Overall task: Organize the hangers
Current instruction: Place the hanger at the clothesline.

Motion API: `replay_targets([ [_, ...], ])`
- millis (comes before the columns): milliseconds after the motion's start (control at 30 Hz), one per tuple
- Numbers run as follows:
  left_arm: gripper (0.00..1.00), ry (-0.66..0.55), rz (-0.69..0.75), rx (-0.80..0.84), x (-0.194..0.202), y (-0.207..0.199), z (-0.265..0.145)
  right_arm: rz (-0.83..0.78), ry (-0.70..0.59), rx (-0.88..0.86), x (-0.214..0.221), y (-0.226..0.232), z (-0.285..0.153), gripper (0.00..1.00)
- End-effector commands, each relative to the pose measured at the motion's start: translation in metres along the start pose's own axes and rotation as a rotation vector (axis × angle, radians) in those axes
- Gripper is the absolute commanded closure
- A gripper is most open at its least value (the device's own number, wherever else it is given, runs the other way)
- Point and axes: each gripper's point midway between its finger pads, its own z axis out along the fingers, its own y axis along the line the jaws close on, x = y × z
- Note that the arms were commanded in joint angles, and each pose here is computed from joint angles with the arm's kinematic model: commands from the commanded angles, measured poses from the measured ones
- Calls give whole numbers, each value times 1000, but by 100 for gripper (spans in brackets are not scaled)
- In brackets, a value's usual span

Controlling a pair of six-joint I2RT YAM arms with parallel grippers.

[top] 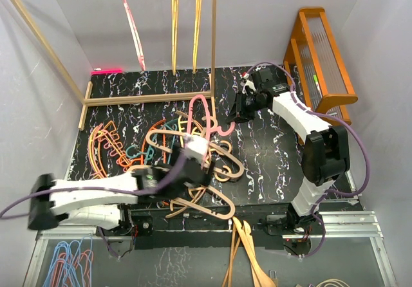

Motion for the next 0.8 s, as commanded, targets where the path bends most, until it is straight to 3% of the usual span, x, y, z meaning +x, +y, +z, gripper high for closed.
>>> replay_targets([
  [0, 3, -136, 311, -130, -1, -30, 11, 44, -54, -38, -19, 15, -10, 92],
  [167, 3, -154, 350, -95, 8, -37, 19, 45, -44, -59, -18, 19, -11, 92],
  [367, 3, -98, 403, -172, 28, -16, 23, 44, -22, -106, -14, 26, -10, 93],
  [667, 12, -3, 297, -81, 61, -9, 48, 37, -4, -144, -11, 31, -11, 92],
  [767, 19, 25, 283, -53, 69, -10, 57, 33, -2, -157, -11, 34, -12, 92],
])
